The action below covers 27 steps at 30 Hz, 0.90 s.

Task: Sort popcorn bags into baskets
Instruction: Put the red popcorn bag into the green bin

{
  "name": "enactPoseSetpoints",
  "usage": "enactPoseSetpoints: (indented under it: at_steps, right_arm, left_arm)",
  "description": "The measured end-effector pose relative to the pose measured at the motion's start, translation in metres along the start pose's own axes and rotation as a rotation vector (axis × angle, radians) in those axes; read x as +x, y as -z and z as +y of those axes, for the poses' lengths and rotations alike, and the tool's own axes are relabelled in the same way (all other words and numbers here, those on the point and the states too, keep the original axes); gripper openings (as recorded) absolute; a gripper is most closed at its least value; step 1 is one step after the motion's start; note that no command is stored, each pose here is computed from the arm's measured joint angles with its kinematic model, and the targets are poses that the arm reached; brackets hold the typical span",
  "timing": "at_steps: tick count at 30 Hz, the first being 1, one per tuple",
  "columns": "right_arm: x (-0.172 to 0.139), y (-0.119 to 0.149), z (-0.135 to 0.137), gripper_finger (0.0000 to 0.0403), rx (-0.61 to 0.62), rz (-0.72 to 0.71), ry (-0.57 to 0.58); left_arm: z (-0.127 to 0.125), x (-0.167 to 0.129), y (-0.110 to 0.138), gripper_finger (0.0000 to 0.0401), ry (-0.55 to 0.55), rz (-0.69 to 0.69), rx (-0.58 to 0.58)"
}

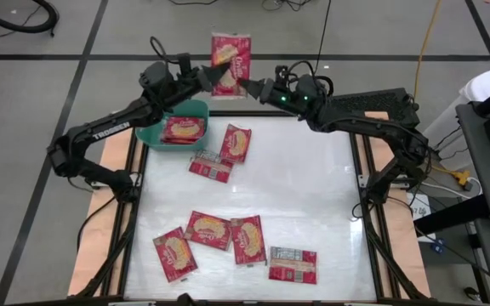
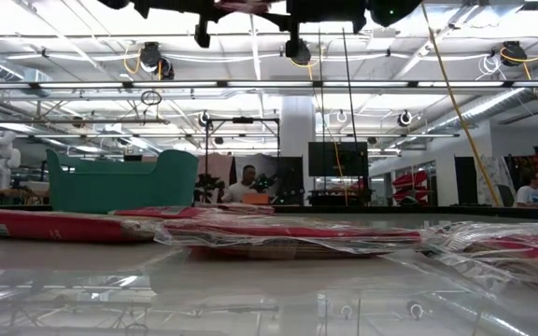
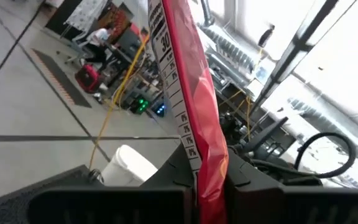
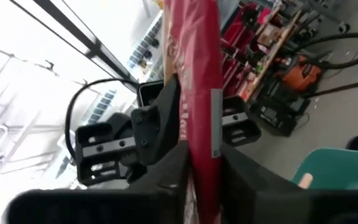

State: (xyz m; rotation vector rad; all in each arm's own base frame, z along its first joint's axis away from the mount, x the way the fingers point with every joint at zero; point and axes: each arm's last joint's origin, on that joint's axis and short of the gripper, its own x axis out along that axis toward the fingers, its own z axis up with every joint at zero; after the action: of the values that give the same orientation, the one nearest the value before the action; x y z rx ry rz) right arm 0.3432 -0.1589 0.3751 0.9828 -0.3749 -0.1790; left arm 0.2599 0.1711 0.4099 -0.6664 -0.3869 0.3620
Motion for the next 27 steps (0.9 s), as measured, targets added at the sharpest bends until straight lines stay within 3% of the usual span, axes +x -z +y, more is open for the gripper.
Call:
enactPoseSetpoints:
  at_steps: [3, 11, 16, 21, 27]
  right_arm:
    - [-0.001, -0.008, -0.005, 0.0013, -0.009, 0.043, -0.014]
    - [-0.013, -0.033, -0.019, 0.0021, 0.051, 0.23, -0.034]
    - [-0.026, -0.045, -0.02, 0.0008, 0.022, 0.38, -0.048]
    - [-0.032, -0.042, -0.028, 0.0014, 0.108, 0.586, -0.056]
    - [-0.036, -0.021, -0.031, 0.0014, 0.125, 0.792, -0.065]
  left_arm:
    - [0.003, 0.001, 0.002, 0.0032, -0.013, 0.012, -0.002]
    - [0.009, -0.01, -0.007, 0.0161, -0.024, 0.121, -0.008]
    - [0.013, -0.031, -0.022, 0.0217, -0.111, 0.163, -0.008]
    - [0.012, -0.052, -0.037, 0.0239, -0.151, 0.171, -0.007]
    - [0.013, -0.057, -0.037, 0.024, -0.087, 0.274, -0.06]
